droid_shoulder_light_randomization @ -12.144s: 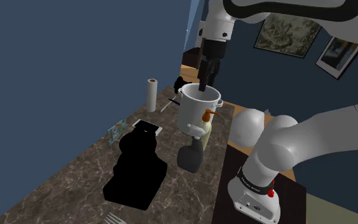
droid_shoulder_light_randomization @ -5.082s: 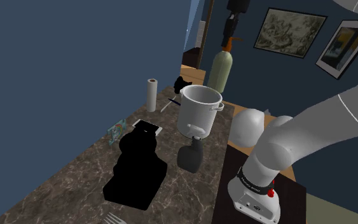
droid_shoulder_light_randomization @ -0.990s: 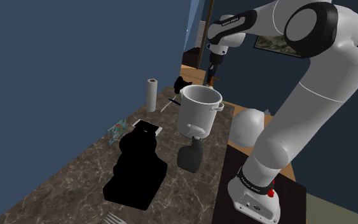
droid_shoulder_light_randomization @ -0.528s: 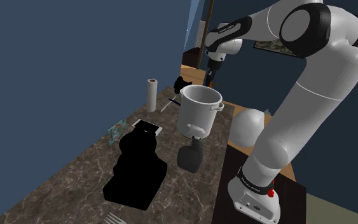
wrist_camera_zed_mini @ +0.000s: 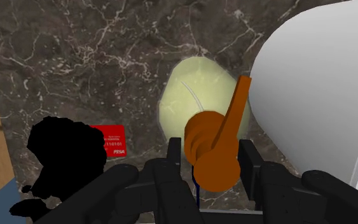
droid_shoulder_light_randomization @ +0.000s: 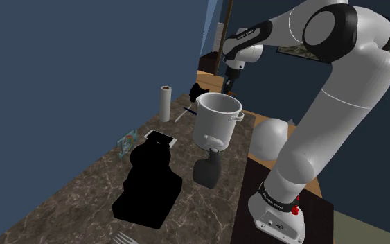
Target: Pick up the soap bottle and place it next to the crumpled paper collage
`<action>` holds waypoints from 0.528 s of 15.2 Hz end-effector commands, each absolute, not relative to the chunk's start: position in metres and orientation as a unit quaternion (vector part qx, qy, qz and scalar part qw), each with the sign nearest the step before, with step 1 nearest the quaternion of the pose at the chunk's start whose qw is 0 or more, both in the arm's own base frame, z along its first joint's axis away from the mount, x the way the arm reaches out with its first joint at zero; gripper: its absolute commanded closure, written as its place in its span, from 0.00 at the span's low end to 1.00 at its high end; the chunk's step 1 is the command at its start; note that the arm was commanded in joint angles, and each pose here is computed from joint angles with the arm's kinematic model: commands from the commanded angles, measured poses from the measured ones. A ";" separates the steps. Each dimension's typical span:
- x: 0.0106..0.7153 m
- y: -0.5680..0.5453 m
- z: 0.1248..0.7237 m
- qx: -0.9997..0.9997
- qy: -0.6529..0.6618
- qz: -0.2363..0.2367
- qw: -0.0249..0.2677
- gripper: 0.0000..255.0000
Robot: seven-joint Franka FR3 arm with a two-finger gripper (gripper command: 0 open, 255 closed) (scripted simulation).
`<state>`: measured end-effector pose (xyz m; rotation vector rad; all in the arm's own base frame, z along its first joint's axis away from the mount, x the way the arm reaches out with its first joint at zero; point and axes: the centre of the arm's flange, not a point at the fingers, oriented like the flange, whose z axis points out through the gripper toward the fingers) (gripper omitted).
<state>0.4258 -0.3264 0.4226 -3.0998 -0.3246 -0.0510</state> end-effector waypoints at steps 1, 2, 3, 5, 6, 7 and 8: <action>0.426 -0.326 0.422 -0.994 -0.104 -0.016 0.012 1.00; 0.426 -0.326 0.422 -0.994 -0.104 -0.016 0.012 0.00; 0.426 -0.326 0.422 -0.994 -0.104 -0.016 0.012 0.00; 0.426 -0.326 0.422 -0.994 -0.104 -0.016 0.012 0.00; 0.426 -0.326 0.422 -0.994 -0.104 -0.016 0.012 0.00; 0.426 -0.326 0.422 -0.994 -0.104 -0.016 0.012 0.00; 0.425 -0.327 0.436 -0.994 -0.104 -0.016 0.012 0.00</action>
